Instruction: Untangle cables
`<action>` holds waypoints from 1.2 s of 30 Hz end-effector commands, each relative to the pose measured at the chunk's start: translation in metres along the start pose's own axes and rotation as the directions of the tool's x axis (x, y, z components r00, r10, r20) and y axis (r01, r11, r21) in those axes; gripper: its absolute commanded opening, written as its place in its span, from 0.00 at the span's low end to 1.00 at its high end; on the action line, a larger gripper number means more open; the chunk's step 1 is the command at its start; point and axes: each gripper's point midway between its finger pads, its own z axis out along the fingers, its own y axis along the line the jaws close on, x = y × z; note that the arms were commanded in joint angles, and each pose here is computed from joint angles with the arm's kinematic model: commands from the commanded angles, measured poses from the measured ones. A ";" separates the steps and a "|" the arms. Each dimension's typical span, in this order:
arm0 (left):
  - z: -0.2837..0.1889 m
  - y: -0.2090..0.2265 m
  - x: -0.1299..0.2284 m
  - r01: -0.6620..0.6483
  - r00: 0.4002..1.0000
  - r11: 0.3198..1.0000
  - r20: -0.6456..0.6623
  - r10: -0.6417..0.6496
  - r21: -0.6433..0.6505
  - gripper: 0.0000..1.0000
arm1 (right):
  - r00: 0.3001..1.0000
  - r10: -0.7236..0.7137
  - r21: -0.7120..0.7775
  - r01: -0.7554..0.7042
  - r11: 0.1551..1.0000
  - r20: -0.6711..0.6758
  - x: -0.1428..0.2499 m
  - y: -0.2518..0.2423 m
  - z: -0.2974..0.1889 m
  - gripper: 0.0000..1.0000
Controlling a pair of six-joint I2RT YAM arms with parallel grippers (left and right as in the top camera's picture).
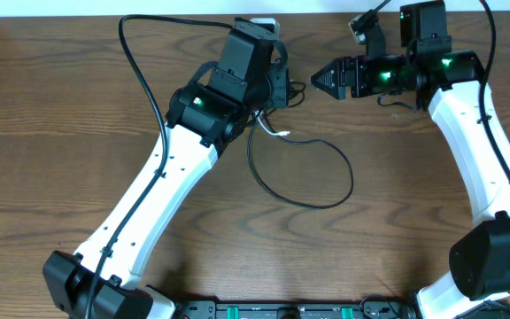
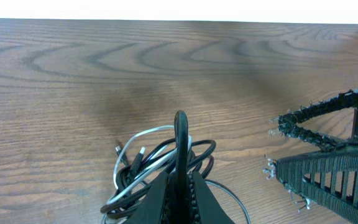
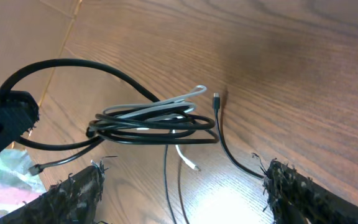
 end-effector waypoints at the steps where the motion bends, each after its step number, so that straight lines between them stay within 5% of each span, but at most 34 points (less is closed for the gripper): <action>1: -0.002 -0.003 -0.006 0.009 1.000 1.000 0.017 -0.009 0.016 0.07 | 0.999 0.037 -0.040 -0.037 0.999 0.005 -0.001 0.011 0.001 0.80; 14: -0.002 -0.003 -0.007 0.009 1.000 1.000 0.021 -0.009 0.018 0.07 | 0.985 0.170 -0.024 -0.170 0.985 -0.019 0.002 0.035 0.066 0.56; 25: -0.008 -0.011 -0.027 0.008 0.995 0.999 0.103 -0.013 0.052 0.08 | 0.940 0.316 0.050 -0.312 0.949 -0.129 0.036 0.006 0.116 0.38; 36: -0.045 -0.020 -0.051 0.003 0.978 0.995 0.209 -0.023 0.097 0.07 | 0.948 0.281 0.016 -0.281 0.959 -0.150 0.039 0.000 0.129 0.36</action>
